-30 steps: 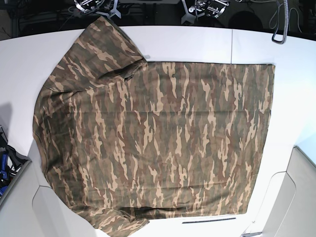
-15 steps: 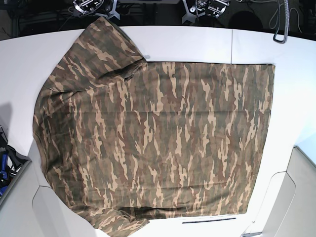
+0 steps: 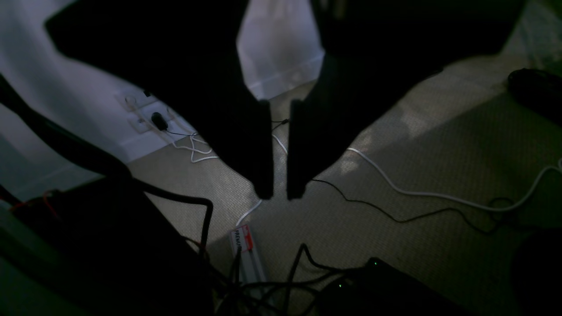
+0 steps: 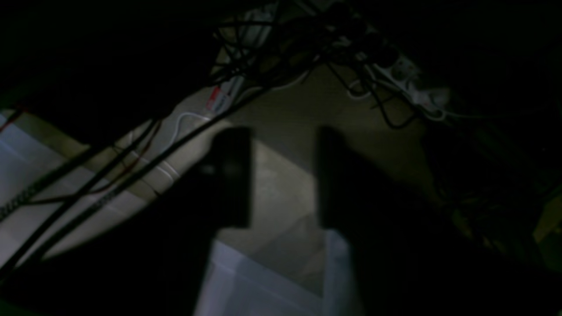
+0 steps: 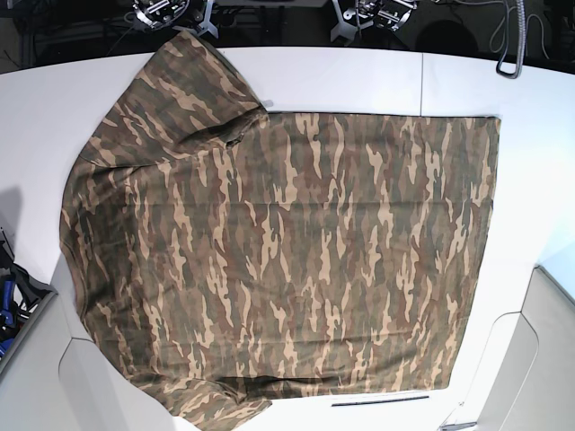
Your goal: Fold the T-shirt properly
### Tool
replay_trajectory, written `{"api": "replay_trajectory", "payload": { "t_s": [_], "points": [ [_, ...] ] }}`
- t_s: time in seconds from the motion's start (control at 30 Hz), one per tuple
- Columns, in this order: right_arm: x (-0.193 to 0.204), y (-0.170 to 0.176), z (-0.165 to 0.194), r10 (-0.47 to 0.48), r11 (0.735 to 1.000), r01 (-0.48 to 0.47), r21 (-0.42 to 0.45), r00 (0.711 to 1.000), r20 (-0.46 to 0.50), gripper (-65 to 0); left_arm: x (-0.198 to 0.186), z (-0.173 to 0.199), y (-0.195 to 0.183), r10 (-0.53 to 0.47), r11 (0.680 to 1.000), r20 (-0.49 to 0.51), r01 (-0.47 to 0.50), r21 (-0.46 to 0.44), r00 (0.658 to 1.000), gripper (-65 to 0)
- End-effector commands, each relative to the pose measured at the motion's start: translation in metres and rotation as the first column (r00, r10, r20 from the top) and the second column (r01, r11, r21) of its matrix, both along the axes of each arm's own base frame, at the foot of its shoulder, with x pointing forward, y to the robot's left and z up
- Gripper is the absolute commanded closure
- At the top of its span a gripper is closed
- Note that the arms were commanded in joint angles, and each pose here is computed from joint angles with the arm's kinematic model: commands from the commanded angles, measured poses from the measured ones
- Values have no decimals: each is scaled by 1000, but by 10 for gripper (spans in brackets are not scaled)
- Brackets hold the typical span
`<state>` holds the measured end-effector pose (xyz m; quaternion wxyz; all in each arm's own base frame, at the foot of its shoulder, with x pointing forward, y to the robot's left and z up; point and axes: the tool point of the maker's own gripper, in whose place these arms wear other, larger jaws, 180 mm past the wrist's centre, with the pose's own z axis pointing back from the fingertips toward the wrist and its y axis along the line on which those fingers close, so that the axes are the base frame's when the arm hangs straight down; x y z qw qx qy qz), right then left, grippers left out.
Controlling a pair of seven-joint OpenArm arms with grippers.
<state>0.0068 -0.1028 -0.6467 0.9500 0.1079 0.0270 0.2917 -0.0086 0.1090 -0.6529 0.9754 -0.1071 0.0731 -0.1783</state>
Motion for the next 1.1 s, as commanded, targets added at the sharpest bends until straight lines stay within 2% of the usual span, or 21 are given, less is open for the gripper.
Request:
{"api": "replay_trajectory", "payload": {
  "t_s": [0.0,0.07,0.2,0.27,0.37,0.4,0.43,0.5,0.63,0.77,0.87,0.97,1.07],
  "points": [
    [2,0,1,-2,1000,2,7,1000,5,-94,1,0,0,-1,1000,-1,1,-6,1000,-64],
    [2,0,1,-3,1000,3,7,1000,5,-20,1,0,0,-1,1000,-1,1,-6,1000,-64],
    [2,0,1,-3,1000,3,7,1000,5,-20,0,0,0,-2,1000,-2,2,-5,1000,-65],
    [2,0,1,-2,1000,2,7,1000,5,-78,-1,1,-2,-6,1000,-9,6,-16,1000,-66],
    [2,0,1,-4,1000,4,7,1000,5,-243,-4,4,-11,-19,997,-25,18,-70,1000,-131],
    [2,0,1,-5,1000,4,7,1000,5,-276,-5,4,-11,-20,997,-25,18,-75,999,-139],
    [2,0,1,-5,1000,4,7,1000,5,-280,-5,4,-11,-20,997,-25,18,-75,999,-138],
    [2,1,1,-6,1000,6,8,1000,5,-273,-4,4,-11,-19,997,-24,17,-75,1000,-138],
    [2,0,1,-5,1000,5,8,1000,5,-194,-4,4,-12,-19,997,-22,17,-76,1000,-135],
    [2,0,1,-5,1000,5,8,1000,4,-190,-5,4,-11,-20,997,-27,18,-74,999,-136],
    [-4,-1,1,-4,1000,4,7,1000,-6,-190,-15,6,-9,-36,997,-73,32,-66,997,-136],
    [-13,-3,2,4,1000,-4,19,1000,-27,-190,-35,15,-21,-86,982,-141,60,-177,986,-136],
    [-21,-2,2,6,1000,-5,25,999,-42,-190,-51,22,-25,-97,969,-164,56,-242,982,-136]
  ]
}}
